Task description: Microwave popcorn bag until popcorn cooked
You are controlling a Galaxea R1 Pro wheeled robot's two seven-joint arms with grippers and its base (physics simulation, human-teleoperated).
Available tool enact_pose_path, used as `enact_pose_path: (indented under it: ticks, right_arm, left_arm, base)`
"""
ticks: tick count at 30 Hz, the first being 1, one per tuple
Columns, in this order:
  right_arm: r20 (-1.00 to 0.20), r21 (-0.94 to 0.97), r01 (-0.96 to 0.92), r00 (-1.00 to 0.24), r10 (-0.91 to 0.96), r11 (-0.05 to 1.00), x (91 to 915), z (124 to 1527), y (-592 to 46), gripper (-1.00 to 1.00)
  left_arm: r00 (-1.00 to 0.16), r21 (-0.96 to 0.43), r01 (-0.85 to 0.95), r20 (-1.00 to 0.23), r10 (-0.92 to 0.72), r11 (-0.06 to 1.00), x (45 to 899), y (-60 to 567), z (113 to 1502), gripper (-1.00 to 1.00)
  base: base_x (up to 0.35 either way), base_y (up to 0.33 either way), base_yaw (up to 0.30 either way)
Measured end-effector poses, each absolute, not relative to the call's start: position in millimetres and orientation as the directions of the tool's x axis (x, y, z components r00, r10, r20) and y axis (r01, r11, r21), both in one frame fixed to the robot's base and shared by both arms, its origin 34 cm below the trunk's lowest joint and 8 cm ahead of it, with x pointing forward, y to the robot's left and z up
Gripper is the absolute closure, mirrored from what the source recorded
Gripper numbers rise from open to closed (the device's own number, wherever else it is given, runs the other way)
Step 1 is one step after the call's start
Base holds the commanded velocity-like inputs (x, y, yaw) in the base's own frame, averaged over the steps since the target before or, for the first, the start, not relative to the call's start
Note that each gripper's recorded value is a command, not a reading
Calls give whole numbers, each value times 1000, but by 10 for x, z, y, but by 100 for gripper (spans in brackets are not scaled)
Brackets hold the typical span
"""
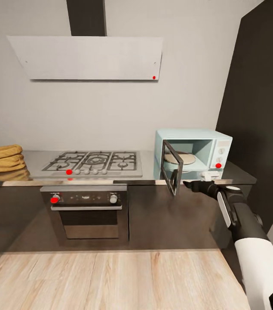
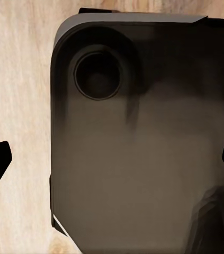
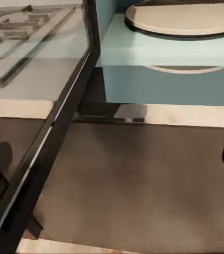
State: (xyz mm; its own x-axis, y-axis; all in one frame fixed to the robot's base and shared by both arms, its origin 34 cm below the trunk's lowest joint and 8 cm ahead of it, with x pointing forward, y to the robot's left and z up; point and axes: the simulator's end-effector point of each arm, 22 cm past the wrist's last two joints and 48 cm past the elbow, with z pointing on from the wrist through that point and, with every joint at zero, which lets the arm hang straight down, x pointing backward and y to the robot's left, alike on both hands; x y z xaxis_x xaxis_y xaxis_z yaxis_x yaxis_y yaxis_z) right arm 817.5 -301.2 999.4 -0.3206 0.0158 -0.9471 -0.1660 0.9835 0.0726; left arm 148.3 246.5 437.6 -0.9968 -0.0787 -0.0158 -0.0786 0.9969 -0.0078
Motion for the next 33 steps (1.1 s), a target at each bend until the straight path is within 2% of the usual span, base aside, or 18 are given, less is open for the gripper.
enact_pose_path:
  ticks: [14,15,17,19,24,27,29,31,33]
  right_arm:
    - [-947,49,-98,-320,15,994,8194,9987,-3190,-100]
    - [-943,52,-97,-331,17,994,8193,9935,-3192,-100]
    - [-874,22,-26,-486,7,999,8095,9180,-3521,-100]
    - [-768,-14,12,-641,-3,1000,7820,8306,-3793,-100]
    - [-610,10,-17,-792,-7,1000,6909,6688,-3729,-100]
    - [-554,30,-24,-833,-3,999,6494,6278,-3605,-100]
    - [-427,44,-30,-904,-8,999,5480,5546,-3481,-100]
    - [-399,50,-41,-917,-18,998,4911,5210,-3327,-100]
    - [-285,66,-54,-958,-33,996,3704,4712,-2984,-100]
  left_arm:
    - [-997,-8,-79,-16,-79,997,1485,2460,4376,-100]
    - [-997,-9,-79,-16,-79,997,1485,2455,4376,-100]
    - [-997,-9,-79,-16,-79,997,1485,2463,4376,-100]
    - [-997,-8,-79,-16,-79,997,1485,2471,4376,-100]
    - [-997,-7,-80,-16,-80,997,1484,2475,4376,-100]
    - [-997,-7,-80,-15,-80,997,1482,2475,4375,-100]
    - [-997,-7,-80,-15,-80,997,1480,2475,4375,-100]
    - [-997,-7,-81,-15,-81,997,1477,2476,4376,-100]
    - [-997,-7,-81,-14,-81,997,1476,2476,4375,-100]
  base:
    - [0,0,0]
    - [0,0,0]
    - [0,0,0]
    - [0,0,0]
    - [0,0,0]
    - [0,0,0]
    - [0,0,0]
    - [0,0,0]
    - [0,0,0]
